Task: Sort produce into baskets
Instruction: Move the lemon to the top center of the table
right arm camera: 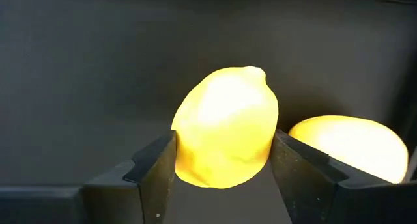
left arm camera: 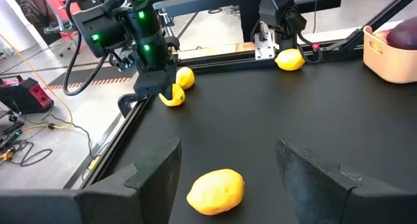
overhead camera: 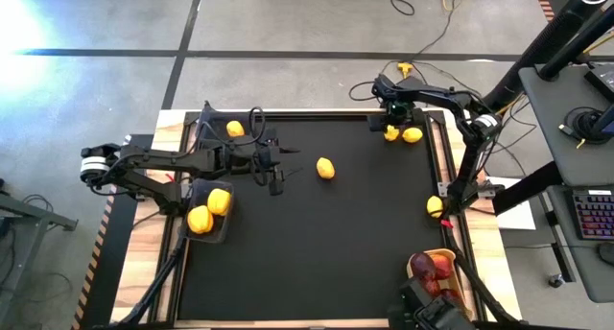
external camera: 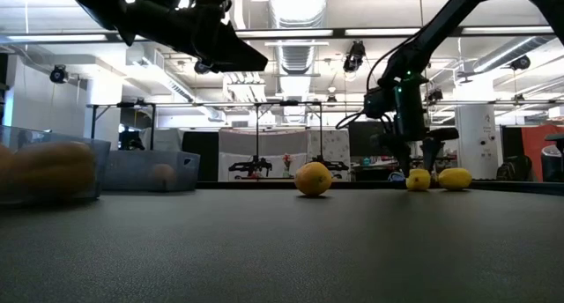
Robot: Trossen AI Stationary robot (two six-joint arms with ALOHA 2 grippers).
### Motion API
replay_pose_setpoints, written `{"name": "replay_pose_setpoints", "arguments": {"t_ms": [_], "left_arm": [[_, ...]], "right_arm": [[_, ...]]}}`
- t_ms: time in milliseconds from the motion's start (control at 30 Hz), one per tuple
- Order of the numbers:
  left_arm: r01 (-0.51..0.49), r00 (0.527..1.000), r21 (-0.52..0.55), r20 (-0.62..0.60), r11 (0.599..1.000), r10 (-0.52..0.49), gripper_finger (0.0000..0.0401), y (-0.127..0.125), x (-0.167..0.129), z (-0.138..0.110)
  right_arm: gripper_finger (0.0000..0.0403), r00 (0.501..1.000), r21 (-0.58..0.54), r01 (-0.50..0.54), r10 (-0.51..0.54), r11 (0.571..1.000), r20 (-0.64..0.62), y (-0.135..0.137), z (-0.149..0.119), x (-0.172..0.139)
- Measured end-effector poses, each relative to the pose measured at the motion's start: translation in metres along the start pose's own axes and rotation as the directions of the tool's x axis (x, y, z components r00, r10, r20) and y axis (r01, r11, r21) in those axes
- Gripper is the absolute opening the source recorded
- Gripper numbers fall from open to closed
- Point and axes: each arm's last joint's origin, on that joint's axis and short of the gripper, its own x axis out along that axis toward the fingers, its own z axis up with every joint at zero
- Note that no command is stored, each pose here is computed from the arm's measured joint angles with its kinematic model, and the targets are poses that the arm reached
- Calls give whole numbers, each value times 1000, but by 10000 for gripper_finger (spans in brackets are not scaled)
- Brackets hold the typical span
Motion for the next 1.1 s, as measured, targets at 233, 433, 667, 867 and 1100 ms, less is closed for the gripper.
{"name": "replay_pose_setpoints", "arguments": {"t_ms": [233,433,667,867,1100], "left_arm": [[3,1000,-29,-4,1000,-3,231,-1,0,0],[6,1000,-25,-14,1000,-6,231,-1,-1,-1],[61,998,12,14,998,-61,231,-5,-1,1],[112,993,15,35,994,-113,231,-7,-1,3],[110,992,13,56,994,-111,231,-7,-1,5]], "right_arm": [[205,999,-118,-23,26,993,19,22,-8,-9],[202,989,-275,-91,119,957,89,69,-23,-38],[201,951,-551,-138,266,823,159,136,-69,-49],[201,964,-656,-101,236,748,119,161,-91,-27],[233,965,-683,-92,233,724,117,165,-95,-24]]}}
